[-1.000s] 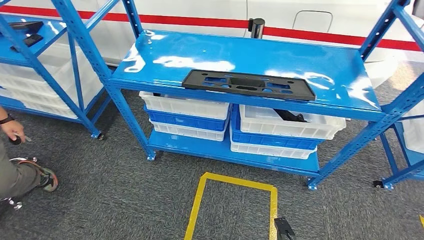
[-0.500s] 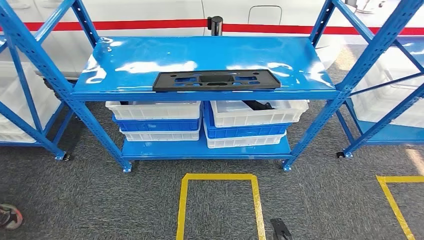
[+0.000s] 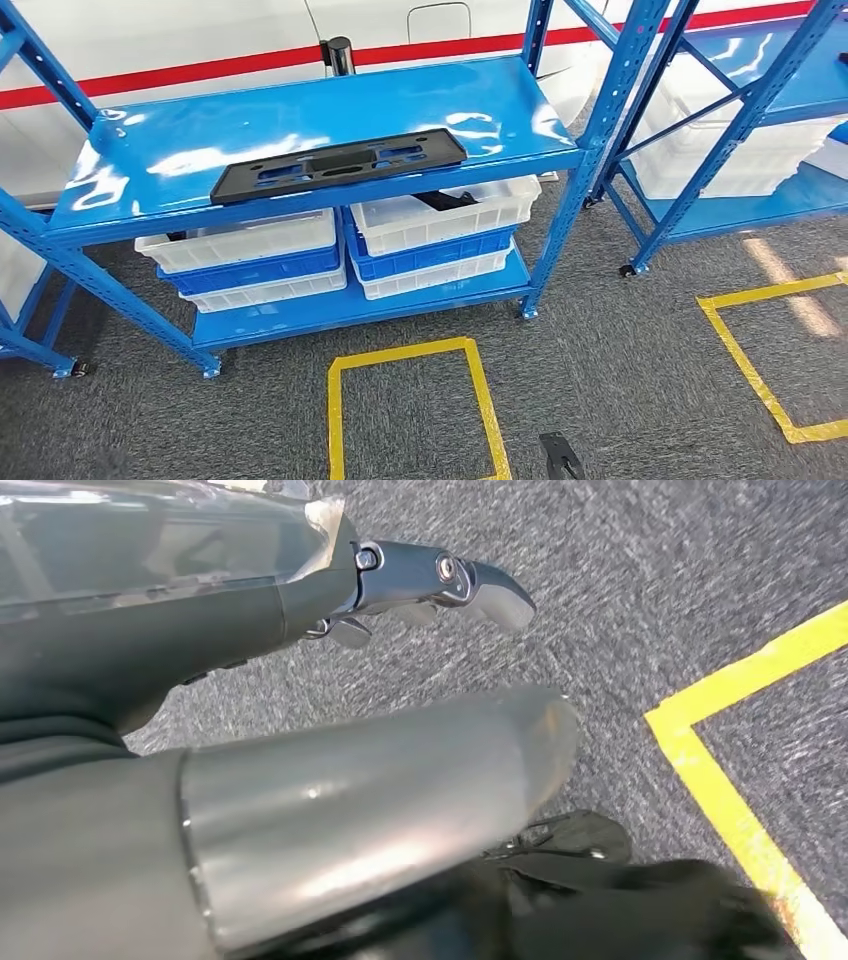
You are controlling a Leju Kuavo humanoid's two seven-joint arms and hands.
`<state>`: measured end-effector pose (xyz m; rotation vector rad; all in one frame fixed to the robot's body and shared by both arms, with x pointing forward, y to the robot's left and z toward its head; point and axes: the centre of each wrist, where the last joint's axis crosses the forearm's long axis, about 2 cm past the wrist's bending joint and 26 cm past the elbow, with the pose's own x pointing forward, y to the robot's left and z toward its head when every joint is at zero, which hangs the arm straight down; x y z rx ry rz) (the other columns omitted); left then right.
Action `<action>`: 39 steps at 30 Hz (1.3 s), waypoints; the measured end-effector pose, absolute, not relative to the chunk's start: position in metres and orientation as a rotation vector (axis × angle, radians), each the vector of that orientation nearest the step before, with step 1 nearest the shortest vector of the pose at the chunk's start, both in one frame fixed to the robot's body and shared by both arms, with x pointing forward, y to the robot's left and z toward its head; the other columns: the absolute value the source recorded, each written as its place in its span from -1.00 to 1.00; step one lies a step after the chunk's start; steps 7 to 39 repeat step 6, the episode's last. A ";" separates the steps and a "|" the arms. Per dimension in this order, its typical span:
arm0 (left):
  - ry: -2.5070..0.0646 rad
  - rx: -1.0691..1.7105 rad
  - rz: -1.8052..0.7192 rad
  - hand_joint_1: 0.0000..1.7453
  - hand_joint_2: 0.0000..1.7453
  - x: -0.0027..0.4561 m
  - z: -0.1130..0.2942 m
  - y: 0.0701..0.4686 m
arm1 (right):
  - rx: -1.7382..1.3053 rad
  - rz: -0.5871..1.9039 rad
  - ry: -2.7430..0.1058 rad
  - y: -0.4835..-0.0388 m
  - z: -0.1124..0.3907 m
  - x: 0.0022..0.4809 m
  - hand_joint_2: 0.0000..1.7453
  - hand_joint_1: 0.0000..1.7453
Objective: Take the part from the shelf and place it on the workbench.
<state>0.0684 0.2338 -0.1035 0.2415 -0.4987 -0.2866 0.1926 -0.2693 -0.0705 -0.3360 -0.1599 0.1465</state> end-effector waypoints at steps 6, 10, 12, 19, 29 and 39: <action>-0.493 0.245 -0.282 -1.00 -1.00 0.066 -0.104 0.236 | -0.334 0.152 -0.157 -0.268 -0.071 0.192 -1.00 -1.00; -0.493 0.245 -0.282 -1.00 -1.00 0.066 -0.104 0.236 | -0.334 0.152 -0.157 -0.268 -0.071 0.192 -1.00 -1.00; -0.493 0.245 -0.282 -1.00 -1.00 0.066 -0.104 0.236 | -0.334 0.152 -0.157 -0.268 -0.071 0.192 -1.00 -1.00; -0.493 0.245 -0.282 -1.00 -1.00 0.066 -0.104 0.236 | -0.334 0.152 -0.157 -0.268 -0.071 0.192 -1.00 -1.00; -0.493 0.245 -0.282 -1.00 -1.00 0.066 -0.104 0.236 | -0.334 0.152 -0.157 -0.268 -0.071 0.192 -1.00 -1.00; -0.493 0.245 -0.282 -1.00 -1.00 0.066 -0.104 0.236 | -0.334 0.152 -0.157 -0.268 -0.071 0.192 -1.00 -1.00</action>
